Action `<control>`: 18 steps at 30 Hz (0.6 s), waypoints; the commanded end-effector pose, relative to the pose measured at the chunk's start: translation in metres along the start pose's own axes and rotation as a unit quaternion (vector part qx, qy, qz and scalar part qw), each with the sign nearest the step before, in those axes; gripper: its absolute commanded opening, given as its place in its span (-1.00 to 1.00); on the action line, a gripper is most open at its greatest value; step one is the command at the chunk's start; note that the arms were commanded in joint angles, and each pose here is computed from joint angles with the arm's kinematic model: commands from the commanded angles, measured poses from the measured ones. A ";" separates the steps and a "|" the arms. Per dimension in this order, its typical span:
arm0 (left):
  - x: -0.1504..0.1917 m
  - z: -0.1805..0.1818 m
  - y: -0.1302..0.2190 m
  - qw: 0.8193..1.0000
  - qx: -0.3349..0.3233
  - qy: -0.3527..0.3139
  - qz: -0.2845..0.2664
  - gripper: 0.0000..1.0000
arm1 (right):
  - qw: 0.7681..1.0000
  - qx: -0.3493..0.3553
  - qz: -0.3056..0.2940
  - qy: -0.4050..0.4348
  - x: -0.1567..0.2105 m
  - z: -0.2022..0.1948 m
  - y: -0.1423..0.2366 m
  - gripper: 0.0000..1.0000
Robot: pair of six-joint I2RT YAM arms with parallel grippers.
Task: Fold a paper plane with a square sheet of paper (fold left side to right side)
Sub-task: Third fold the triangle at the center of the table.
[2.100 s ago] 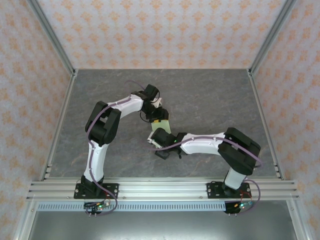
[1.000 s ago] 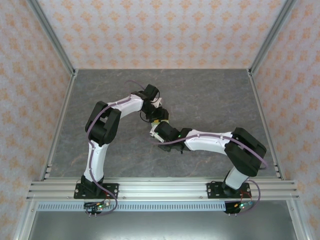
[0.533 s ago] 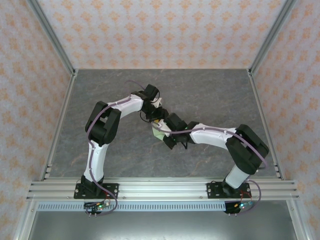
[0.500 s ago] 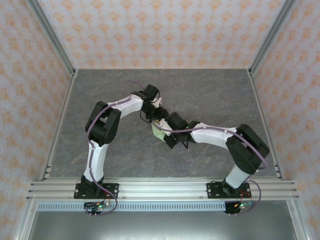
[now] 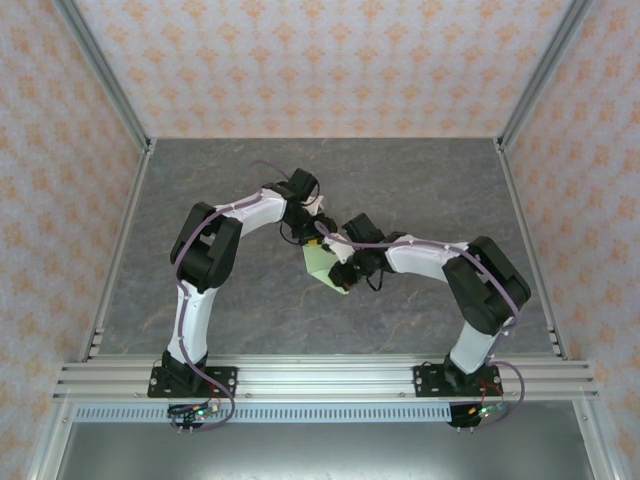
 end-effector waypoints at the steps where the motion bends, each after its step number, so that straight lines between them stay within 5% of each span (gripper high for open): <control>1: 0.017 0.007 -0.015 0.998 -0.022 0.012 0.049 0.00 | 1.000 -0.017 -0.006 -0.012 -0.010 -0.002 0.002 -0.95; 18: 0.017 0.007 -0.015 0.998 -0.023 0.011 0.051 0.00 | 0.999 -0.025 0.012 -0.037 -0.015 -0.016 -0.002 -0.94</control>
Point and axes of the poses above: each hand's point on the last joint's axis, 136 mm out from that joint toward the fingers, its own y axis back along the fingers, its own z axis along the line the jaws close on, x = y × z, the point moved 8 cm from there along y, back along the fingers, and after that the axes turned 15 degrees about -y, right-handed, at the moved point
